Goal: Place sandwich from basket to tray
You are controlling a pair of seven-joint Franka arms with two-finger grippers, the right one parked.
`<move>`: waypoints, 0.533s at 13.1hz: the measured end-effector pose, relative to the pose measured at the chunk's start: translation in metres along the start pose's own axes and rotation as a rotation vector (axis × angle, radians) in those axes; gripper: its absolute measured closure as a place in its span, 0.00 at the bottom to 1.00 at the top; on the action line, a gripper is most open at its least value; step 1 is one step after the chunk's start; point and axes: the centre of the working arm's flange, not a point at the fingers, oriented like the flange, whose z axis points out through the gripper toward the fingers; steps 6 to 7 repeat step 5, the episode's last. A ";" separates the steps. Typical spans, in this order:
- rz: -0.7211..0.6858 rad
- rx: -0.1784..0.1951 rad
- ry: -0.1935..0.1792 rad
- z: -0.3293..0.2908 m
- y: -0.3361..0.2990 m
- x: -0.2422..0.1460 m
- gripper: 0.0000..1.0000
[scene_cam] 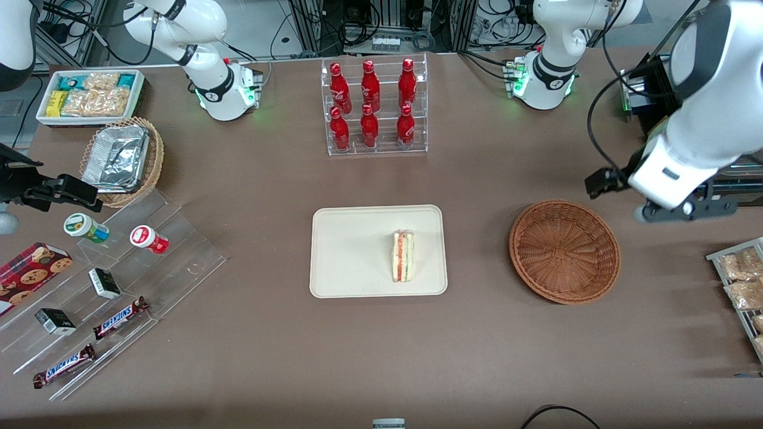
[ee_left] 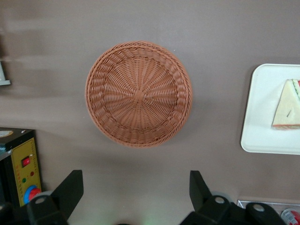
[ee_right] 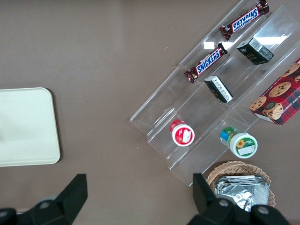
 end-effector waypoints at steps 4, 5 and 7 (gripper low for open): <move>-0.056 -0.008 0.049 -0.026 -0.034 -0.023 0.00; -0.074 -0.011 0.055 -0.029 -0.048 -0.022 0.00; -0.074 -0.011 0.055 -0.029 -0.048 -0.022 0.00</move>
